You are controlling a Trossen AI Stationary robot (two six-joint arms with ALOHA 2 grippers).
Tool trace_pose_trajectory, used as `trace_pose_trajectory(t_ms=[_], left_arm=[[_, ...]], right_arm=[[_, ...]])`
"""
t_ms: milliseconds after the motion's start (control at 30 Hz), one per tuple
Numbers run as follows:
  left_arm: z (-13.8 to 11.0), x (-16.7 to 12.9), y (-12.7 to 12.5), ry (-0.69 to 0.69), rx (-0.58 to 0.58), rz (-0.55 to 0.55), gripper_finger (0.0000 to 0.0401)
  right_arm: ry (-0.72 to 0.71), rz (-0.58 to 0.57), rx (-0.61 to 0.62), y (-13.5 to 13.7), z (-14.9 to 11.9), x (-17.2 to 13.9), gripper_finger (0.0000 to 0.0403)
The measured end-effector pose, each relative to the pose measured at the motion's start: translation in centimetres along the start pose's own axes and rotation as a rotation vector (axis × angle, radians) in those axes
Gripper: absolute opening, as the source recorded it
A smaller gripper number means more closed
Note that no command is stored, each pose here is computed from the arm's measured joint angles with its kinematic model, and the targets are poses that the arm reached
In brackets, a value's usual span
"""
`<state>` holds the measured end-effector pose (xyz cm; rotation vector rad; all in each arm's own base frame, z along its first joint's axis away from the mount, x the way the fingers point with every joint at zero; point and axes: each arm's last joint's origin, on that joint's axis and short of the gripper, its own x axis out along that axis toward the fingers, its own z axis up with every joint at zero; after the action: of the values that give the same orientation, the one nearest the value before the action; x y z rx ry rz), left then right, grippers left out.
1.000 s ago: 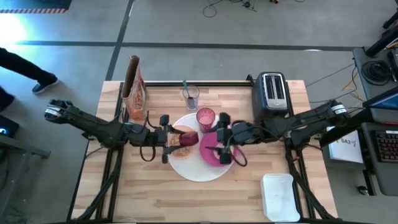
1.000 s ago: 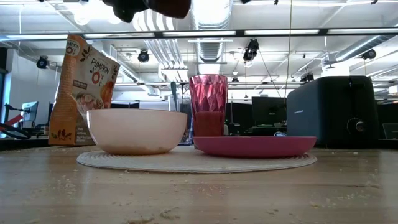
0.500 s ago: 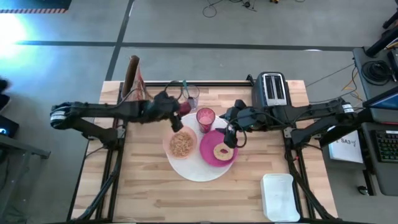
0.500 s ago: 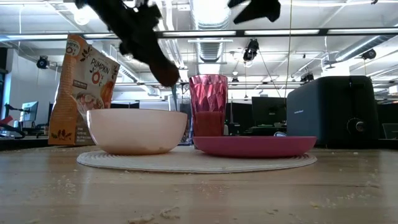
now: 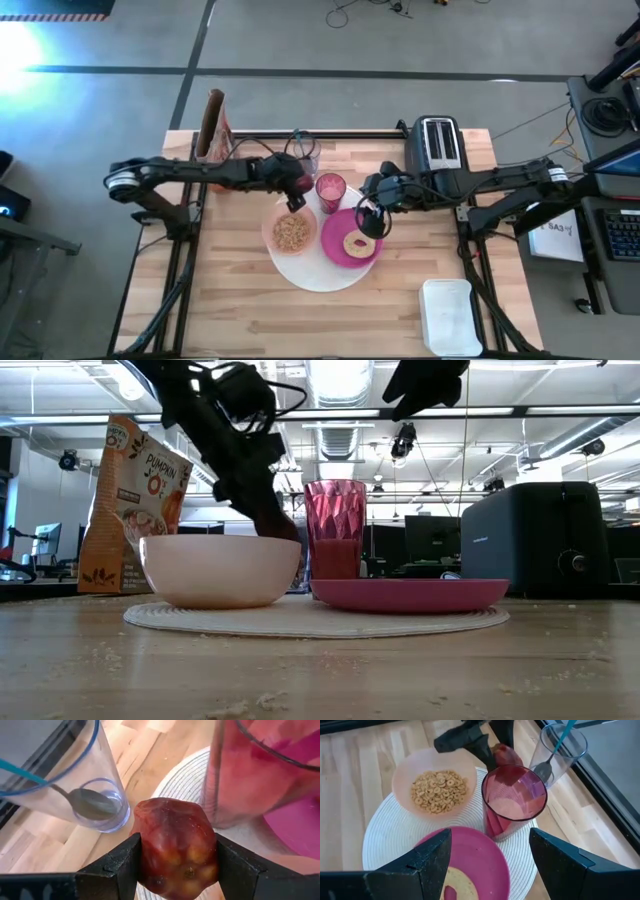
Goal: Arrange a breakfast setting
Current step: Put the red apple on the white table mat to the left of the cup of milk
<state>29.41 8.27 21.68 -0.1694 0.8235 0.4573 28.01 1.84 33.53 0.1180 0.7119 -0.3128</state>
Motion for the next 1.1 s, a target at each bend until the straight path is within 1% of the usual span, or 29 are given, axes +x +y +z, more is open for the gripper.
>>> trace_pose_trajectory(t_ms=[233,400,567,833,900,1000,1100], left_arm=[[-0.1,1.3,-0.3,0.013,-0.008,0.0,0.0193],[-0.5,2.3,-0.5,0.026,-0.048,0.0,0.0193],[-0.8,3.3,-0.7,0.03,-0.051,0.003,0.0194],[-1.0,3.6,-1.0,0.039,-0.087,0.003,0.0199],[-1.0,3.5,-1.0,0.043,-0.092,-0.01,0.02],[-1.1,3.5,-1.2,0.056,-0.098,-0.061,0.02],[-1.2,3.6,-1.3,0.065,-0.106,-0.071,0.0201]], right_arm=[[0.001,0.0,-0.002,0.0,0.0,0.0,0.0251],[0.003,-0.001,-0.003,0.0,0.0,0.0,0.0249],[0.012,-0.004,-0.006,0.0,-0.1,0.0,0.0249],[0.018,-0.005,-0.008,0.0,-0.2,0.0,0.0249],[0.018,-0.005,-0.009,0.0,-0.2,0.0,0.0249],[0.018,-0.005,-0.009,0.0,-0.2,0.0,0.0249],[0.018,-0.005,-0.01,0.0,-0.2,0.0,0.0249]])
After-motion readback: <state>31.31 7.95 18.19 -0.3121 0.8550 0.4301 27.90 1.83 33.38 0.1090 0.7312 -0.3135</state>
